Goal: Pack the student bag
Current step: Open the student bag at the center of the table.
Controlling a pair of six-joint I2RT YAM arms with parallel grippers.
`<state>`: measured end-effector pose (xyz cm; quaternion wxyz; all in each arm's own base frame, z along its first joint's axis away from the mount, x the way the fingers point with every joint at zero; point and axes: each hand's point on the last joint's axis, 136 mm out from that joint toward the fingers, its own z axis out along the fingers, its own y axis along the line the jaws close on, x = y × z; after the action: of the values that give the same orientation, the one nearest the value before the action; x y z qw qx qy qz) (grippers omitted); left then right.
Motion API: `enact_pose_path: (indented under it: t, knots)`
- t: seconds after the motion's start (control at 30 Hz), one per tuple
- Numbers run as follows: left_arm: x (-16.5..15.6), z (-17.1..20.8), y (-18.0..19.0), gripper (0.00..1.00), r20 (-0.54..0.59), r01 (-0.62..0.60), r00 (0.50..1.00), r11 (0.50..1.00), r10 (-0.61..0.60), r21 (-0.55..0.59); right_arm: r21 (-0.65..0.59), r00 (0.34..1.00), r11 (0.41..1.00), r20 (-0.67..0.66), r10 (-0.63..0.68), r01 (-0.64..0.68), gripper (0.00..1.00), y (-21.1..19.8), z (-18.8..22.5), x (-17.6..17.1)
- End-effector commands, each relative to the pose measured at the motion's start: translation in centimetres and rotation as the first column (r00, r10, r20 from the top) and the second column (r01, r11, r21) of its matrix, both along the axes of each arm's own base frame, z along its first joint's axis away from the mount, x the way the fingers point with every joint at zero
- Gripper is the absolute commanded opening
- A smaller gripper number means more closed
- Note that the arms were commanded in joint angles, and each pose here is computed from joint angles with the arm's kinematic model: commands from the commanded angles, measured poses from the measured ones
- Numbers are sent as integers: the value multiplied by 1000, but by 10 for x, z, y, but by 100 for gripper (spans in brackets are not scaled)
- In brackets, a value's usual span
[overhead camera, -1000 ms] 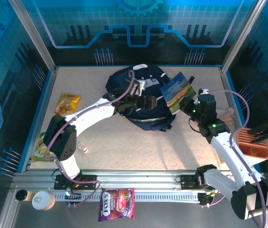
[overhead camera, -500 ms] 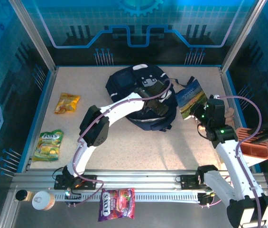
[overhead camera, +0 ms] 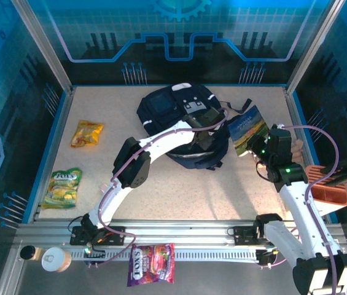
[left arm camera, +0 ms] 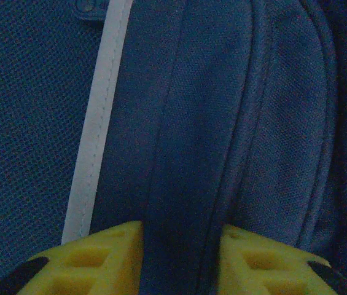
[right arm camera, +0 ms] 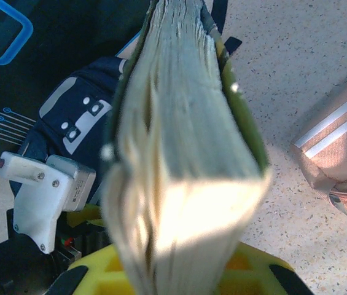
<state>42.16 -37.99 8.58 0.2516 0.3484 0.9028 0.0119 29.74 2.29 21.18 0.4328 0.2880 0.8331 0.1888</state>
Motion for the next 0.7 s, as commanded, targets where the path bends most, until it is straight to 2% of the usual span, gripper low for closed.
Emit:
enact_pose_path:
  t: [0.0, 0.17, 0.27, 0.5, 0.67]
  knots:
    - [1, 17, 3, 27, 22, -34, 999, 999, 34, 1, 0, 998, 1000, 68, -20, 20, 0, -6, 16, 5]
    - [-1, 55, -5, 7, 46, -36, 998, 994, 41, -105, -11, 997, 1000, 71, -24, 25, 0, -8, 18, 4]
    - [-2, 75, -5, 0, 74, -33, 996, 988, 45, -148, -20, 997, 999, 73, -28, 30, 0, -10, 19, 3]
    - [-1, 111, 1, 0, 117, -39, 991, 978, 65, -207, -52, 995, 996, 73, -64, 68, 0, -20, 23, -5]
    - [9, 139, 13, 0, 149, -101, 978, 953, 149, -285, -50, 994, 993, 39, -104, 106, 0, -26, 15, -13]
